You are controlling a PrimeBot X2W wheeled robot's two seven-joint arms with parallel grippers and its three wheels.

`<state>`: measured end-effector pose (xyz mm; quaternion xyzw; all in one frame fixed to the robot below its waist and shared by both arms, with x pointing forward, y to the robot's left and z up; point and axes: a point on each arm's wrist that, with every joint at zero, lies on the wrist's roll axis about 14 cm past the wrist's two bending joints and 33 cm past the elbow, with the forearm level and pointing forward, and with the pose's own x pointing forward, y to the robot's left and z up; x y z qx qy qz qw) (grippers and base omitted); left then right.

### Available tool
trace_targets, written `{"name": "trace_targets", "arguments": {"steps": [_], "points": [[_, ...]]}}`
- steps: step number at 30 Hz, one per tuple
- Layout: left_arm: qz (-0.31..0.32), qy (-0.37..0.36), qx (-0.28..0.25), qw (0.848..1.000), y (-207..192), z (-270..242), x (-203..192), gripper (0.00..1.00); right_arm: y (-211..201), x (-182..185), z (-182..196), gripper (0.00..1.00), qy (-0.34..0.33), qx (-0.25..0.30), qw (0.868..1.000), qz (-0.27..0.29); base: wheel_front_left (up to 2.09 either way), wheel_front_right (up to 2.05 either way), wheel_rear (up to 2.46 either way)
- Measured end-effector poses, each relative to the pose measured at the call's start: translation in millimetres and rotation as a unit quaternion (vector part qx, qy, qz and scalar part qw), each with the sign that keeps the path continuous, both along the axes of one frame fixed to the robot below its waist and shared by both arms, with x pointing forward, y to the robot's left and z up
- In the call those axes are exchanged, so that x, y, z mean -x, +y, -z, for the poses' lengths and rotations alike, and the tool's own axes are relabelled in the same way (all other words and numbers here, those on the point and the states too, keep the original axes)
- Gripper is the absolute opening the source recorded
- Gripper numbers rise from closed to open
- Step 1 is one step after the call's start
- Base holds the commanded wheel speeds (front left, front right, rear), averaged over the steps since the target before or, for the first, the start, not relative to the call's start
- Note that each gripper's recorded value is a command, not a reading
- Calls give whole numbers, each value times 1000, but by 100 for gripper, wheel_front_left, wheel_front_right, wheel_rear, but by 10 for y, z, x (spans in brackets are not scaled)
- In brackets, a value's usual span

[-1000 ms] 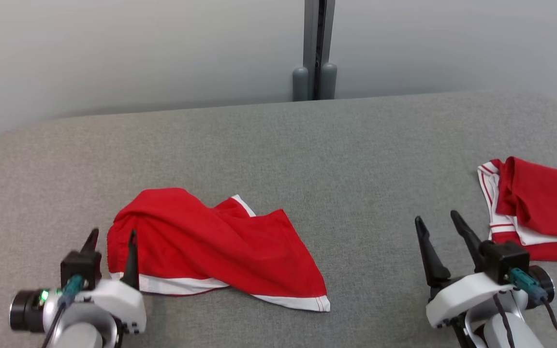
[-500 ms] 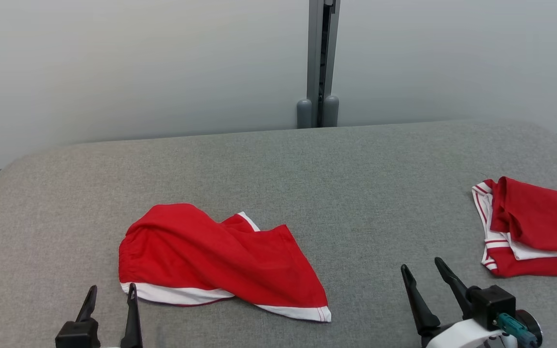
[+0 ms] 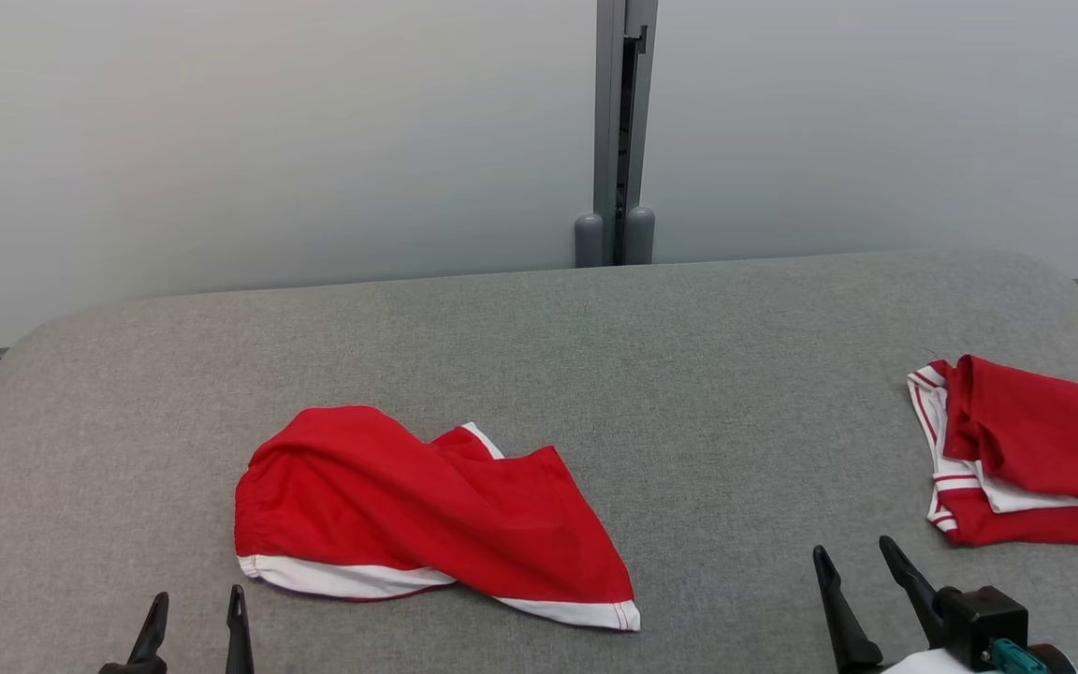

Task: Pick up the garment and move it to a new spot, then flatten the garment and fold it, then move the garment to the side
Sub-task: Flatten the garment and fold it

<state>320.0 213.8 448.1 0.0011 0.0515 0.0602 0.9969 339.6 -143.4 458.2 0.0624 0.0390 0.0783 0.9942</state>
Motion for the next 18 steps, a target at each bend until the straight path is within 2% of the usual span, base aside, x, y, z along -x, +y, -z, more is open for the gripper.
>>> {"name": "trace_targets", "arguments": {"steps": [3,9,18], "points": [[4,7,4,1000,-22,44,12,100,51,1,44,100,7,2,1000,-9,0,0,0],[14,20,9,1000,-89,127,-16,100,477,36,254,100,45,-7,996,-74,0,0,0],[22,37,18,999,-148,227,-101,100,1096,134,604,100,113,-20,978,-174,0,0,0]]}}
